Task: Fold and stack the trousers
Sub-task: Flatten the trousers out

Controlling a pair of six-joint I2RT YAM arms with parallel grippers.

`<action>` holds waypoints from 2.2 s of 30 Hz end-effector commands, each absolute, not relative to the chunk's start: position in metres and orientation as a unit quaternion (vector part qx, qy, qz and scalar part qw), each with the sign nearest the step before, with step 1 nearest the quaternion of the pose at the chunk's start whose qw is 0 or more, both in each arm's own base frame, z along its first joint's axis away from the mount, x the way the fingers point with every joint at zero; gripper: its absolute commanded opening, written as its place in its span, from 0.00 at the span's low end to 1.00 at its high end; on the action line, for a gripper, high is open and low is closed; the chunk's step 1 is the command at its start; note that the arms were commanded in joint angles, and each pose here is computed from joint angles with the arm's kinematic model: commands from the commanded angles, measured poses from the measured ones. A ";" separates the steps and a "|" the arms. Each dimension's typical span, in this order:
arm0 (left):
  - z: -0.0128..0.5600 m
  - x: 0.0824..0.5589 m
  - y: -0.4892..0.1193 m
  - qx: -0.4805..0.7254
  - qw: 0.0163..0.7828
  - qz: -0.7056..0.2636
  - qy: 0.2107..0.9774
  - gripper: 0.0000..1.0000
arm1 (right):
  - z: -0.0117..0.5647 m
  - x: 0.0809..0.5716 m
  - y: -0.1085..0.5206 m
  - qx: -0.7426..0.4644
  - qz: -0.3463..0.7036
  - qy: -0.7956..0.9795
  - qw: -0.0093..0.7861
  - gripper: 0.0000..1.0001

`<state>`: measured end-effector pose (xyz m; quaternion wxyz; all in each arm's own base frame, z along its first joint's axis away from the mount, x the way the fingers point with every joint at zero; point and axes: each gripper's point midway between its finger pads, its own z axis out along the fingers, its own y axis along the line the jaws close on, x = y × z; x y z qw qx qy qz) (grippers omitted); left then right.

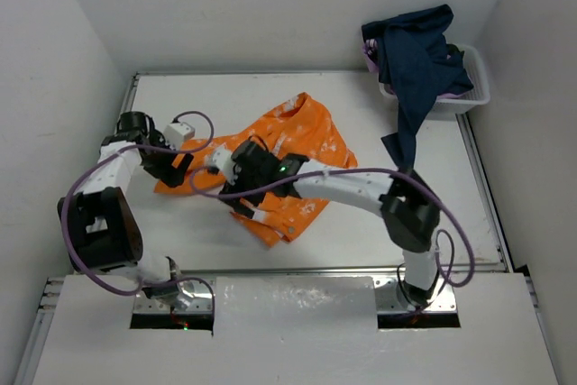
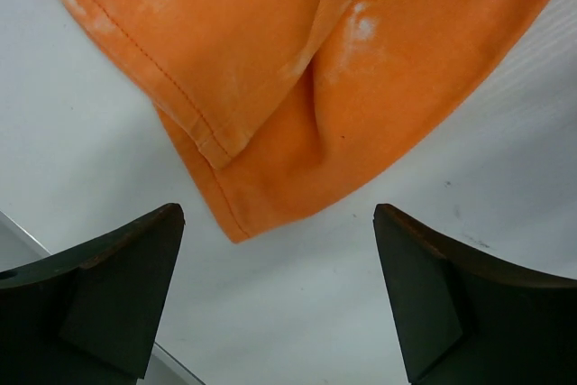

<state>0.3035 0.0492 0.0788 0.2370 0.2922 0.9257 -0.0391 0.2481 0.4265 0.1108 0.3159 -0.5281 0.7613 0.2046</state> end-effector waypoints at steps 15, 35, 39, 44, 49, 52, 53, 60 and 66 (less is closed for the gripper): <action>0.013 0.349 0.079 0.263 0.257 0.044 0.929 0.49 | 0.023 0.289 0.403 -0.430 0.080 0.854 0.280 0.00; 0.263 0.416 0.183 0.124 0.453 0.150 0.870 0.00 | 0.187 0.306 0.075 -0.076 0.037 0.871 0.483 0.00; 0.334 0.426 0.211 0.067 0.516 0.173 0.836 0.00 | 0.247 0.333 0.023 0.005 0.025 0.851 0.524 0.00; 0.459 0.433 0.238 0.037 0.619 0.205 0.757 0.00 | 0.339 0.368 -0.035 0.086 0.034 0.797 0.596 0.00; 0.519 0.443 0.234 0.062 0.677 0.219 0.700 0.00 | 0.405 0.413 -0.039 0.091 0.078 0.755 0.644 0.00; 0.495 0.448 0.206 0.106 0.681 0.155 0.708 0.00 | 0.433 0.437 -0.020 0.069 0.146 0.732 0.662 0.00; 0.479 0.449 0.191 0.129 0.672 0.127 0.718 0.00 | 0.429 0.439 -0.009 0.072 0.175 0.731 0.655 0.00; 0.236 0.409 0.040 0.339 0.416 -0.039 0.843 0.44 | 0.387 0.415 0.016 0.043 0.184 0.738 0.648 0.00; 0.121 0.391 0.065 0.344 0.294 0.011 0.892 0.65 | 0.363 0.400 0.021 0.023 0.180 0.756 0.629 0.00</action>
